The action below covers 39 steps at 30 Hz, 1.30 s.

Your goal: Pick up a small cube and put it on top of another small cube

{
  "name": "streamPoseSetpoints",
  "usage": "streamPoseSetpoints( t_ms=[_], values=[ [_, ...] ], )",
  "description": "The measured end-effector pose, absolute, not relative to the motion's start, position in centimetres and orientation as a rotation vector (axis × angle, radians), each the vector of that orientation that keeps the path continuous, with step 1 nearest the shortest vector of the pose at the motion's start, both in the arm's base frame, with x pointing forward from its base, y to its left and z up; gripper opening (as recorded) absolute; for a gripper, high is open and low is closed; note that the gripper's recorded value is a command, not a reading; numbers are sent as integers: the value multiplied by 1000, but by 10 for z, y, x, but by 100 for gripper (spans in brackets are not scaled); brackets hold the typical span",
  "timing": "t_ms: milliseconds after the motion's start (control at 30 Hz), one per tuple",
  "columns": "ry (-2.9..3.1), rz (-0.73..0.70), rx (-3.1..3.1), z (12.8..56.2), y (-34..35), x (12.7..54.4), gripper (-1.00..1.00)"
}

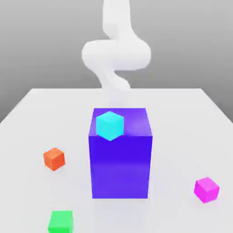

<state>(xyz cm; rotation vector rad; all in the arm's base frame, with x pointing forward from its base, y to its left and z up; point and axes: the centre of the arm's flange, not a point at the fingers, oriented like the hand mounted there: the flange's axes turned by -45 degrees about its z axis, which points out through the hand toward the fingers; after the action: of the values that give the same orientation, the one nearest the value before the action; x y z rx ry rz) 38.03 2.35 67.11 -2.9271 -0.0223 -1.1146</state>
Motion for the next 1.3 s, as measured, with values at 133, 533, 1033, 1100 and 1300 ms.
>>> streamPoseSetpoints(
  t_ms=[133, 533, 1033, 1100, 1300],
  values=[
    [-101, -938, -2983, 599, 66, 424, 0],
    [-365, -419, -3081, 366, 193, 449, 0],
    [-581, -1, -3086, 130, 267, 368, -100],
    [-581, -1, -3086, 130, 268, 368, -100],
    [-580, -2, -3085, 139, 268, 369, -100]
  ],
)
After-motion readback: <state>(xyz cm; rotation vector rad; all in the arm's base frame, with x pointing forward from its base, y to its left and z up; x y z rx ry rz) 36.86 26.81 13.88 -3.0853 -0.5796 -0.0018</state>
